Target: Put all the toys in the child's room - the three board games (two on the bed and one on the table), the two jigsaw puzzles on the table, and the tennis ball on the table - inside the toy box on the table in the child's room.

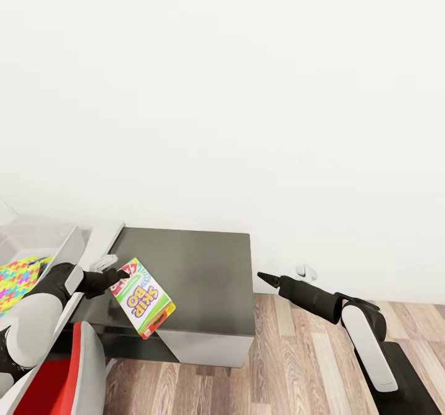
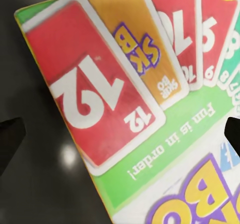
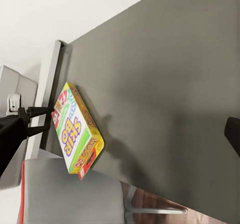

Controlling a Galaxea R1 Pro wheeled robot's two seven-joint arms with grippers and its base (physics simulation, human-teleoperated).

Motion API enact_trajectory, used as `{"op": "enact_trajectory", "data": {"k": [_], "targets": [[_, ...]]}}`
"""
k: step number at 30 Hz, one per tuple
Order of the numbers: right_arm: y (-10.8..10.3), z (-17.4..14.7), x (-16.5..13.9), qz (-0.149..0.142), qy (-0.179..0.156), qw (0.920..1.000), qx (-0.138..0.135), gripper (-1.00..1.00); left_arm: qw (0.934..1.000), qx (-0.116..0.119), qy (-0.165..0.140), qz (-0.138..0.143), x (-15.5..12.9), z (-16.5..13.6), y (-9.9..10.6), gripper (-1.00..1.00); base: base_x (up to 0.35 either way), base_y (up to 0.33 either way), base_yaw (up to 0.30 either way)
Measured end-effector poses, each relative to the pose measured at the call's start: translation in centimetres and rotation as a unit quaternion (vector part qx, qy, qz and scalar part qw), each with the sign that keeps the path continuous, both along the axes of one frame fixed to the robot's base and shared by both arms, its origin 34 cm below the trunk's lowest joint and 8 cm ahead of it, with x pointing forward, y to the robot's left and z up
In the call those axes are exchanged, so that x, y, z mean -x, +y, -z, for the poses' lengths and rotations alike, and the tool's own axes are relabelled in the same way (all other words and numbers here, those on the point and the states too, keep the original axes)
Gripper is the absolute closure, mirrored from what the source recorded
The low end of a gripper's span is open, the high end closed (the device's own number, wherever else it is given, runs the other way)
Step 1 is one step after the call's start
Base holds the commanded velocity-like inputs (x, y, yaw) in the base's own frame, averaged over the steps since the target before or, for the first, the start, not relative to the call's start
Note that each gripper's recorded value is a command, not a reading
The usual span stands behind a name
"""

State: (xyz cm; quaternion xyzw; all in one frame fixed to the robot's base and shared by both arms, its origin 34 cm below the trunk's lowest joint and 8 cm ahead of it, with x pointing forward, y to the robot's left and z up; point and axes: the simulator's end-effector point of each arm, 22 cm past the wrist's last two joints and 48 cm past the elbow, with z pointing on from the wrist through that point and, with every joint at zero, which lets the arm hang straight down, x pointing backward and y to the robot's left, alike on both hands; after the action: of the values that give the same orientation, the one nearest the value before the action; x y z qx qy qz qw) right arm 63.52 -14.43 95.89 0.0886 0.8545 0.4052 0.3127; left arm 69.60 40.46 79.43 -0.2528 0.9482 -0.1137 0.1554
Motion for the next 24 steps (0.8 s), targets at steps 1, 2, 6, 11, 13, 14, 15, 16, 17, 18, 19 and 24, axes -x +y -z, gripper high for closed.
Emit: {"op": "enact_trajectory", "data": {"k": [1, 2, 6, 11, 13, 14, 15, 16, 17, 18, 19, 24], "targets": [[-0.01, 0.0, 0.0, 0.0, 0.0, 1.0, 0.0, -1.0, 1.0, 0.0, 0.0, 0.0, 0.0, 0.0, 0.0, -1.0, 0.0, 0.0, 0.0], [-0.02, 0.01, 0.0, 0.0, 0.0, 1.0, 0.0, -1.0, 1.0, 0.0, 0.0, 0.0, 0.0, 0.0, -0.01, -1.0, 0.0, 0.0, 0.0], [0.0, 0.0, 0.0, 0.0, 0.0, 1.0, 0.0, -1.0, 1.0, 0.0, 0.0, 0.0, -0.01, 0.0, -0.02, -1.0, 0.0, -0.002, 0.0], [-0.01, 0.02, 0.02, 0.0, 0.0, 1.0, 0.0, -1.0, 1.0, 0.0, 0.0, 0.0, -0.02, 0.01, -0.03, -1.0, 0.0, -0.153, 0.0], [0.02, 0.01, 0.02, 0.0, 0.001, 1.0, 0.0, -1.0, 1.0, 0.0, 0.0, 0.0, -0.02, 0.01, -0.03, -1.0, 0.0, -0.179, 0.0], [0.02, 0.01, 0.02, 0.0, 0.001, 1.0, 0.0, -1.0, 1.0, 0.0, 0.0, 0.0, -0.02, 0.01, -0.03, -1.0, 0.0, -0.102, 0.0], [0.03, 0.01, 0.02, 0.0, 0.001, 1.0, 0.0, -1.0, 1.0, 0.001, 0.0, 0.0, -0.02, 0.0, -0.04, -1.0, 0.0, -0.081, 0.0], [0.03, 0.01, 0.02, 0.0, 0.001, 1.0, 0.0, -1.0, 1.0, 0.001, 0.0, 0.0, -0.02, 0.0, -0.05, -1.0, 0.0, -0.052, 0.0], [0.05, 0.0, 0.02, -0.001, 0.0, 1.0, -0.001, -1.0, 1.0, 0.001, 0.0, 0.0, -0.02, 0.0, -0.05, -1.0, 0.0, -0.033, 0.0], [0.04, 0.0, 0.03, -0.001, 0.0, 1.0, -0.001, -1.0, 1.0, 0.001, -0.001, 0.0, -0.02, 0.0, -0.05, -1.0, 0.0, -0.027, 0.0], [0.05, -0.01, 0.03, -0.001, 0.0, 1.0, -0.001, -1.0, 1.0, 0.001, -0.001, 0.0, -0.02, 0.0, -0.05, -1.0, 0.0, -0.017, 0.0], [0.05, 0.0, 0.03, -0.001, 0.0, 1.0, -0.001, -1.0, 1.0, 0.001, -0.001, 0.0, -0.03, 0.0, -0.1, -1.0, 0.0, -0.008, 0.0]]}}
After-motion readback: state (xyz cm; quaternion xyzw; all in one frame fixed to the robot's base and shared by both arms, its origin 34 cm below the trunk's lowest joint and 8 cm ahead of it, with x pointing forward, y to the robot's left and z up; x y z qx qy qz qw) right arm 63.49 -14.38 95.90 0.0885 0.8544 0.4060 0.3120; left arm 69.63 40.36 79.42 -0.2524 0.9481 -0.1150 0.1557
